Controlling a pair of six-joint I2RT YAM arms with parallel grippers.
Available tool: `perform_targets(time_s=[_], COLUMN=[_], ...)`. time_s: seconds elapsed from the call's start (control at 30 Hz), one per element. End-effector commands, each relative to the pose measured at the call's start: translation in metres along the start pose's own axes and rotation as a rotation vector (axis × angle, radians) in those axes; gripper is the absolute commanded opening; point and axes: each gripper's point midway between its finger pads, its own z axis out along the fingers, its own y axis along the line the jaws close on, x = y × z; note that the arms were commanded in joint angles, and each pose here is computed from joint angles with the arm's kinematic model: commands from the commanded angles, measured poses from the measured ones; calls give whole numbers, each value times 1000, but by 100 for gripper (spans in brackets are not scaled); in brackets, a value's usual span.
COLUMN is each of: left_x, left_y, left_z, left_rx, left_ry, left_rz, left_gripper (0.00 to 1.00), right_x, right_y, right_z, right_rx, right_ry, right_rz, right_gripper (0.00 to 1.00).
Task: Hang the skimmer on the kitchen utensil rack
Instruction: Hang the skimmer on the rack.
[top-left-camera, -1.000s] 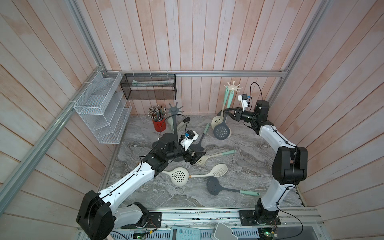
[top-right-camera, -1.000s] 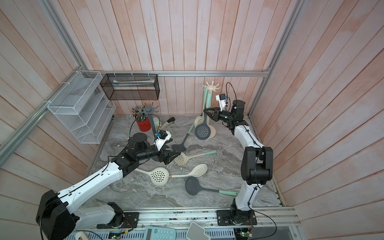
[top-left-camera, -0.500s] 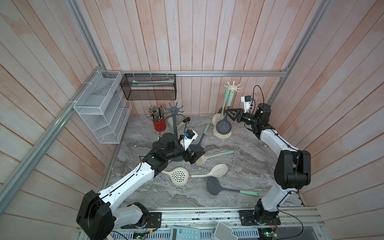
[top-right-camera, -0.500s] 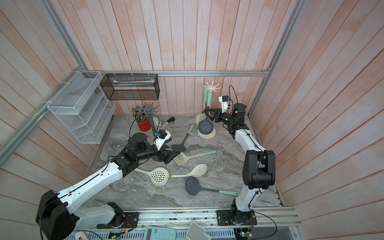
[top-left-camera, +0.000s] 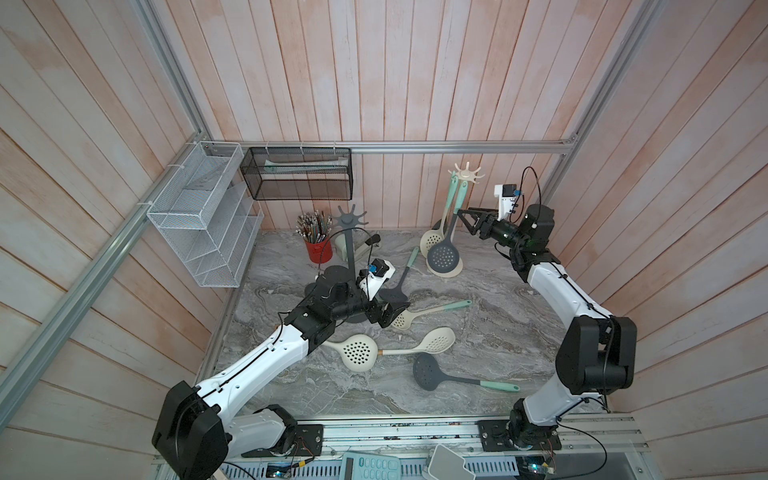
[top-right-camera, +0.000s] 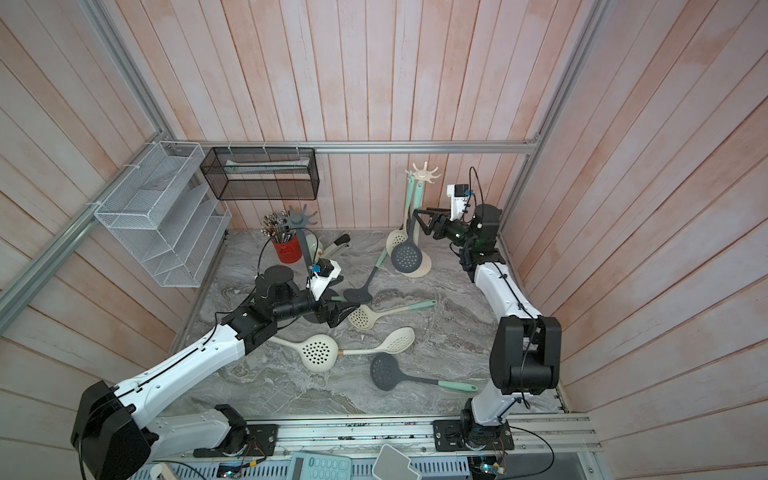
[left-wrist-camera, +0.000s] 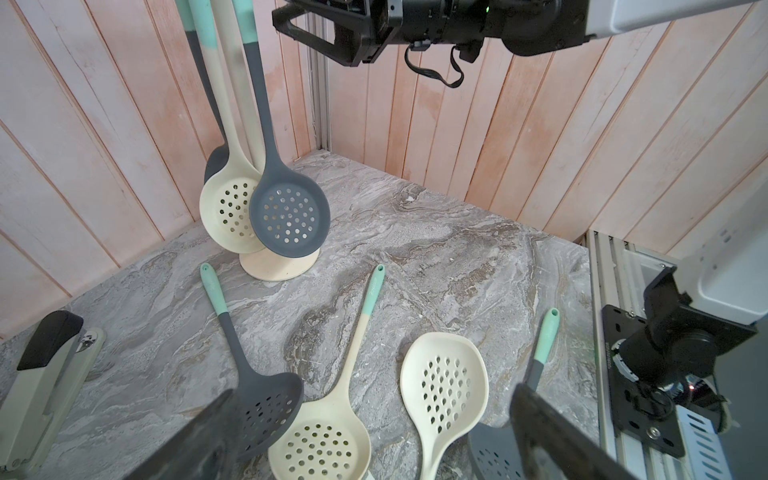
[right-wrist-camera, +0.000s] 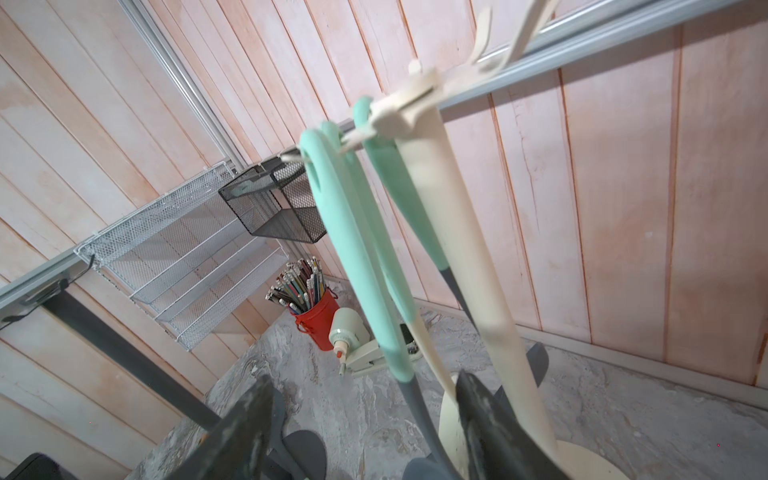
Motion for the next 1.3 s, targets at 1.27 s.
perform_targets(time_s=[1.27], left_x=[-10], left_y=[1], left_z=[-13], left_rx=[-31], left_ry=[-38], left_rz=[-11], left_gripper=[100], right_x=[40], right_y=[-63], right_z=[-72], right_rx=[546], right_ry=[-133], right_rz=[325], right_gripper=[68])
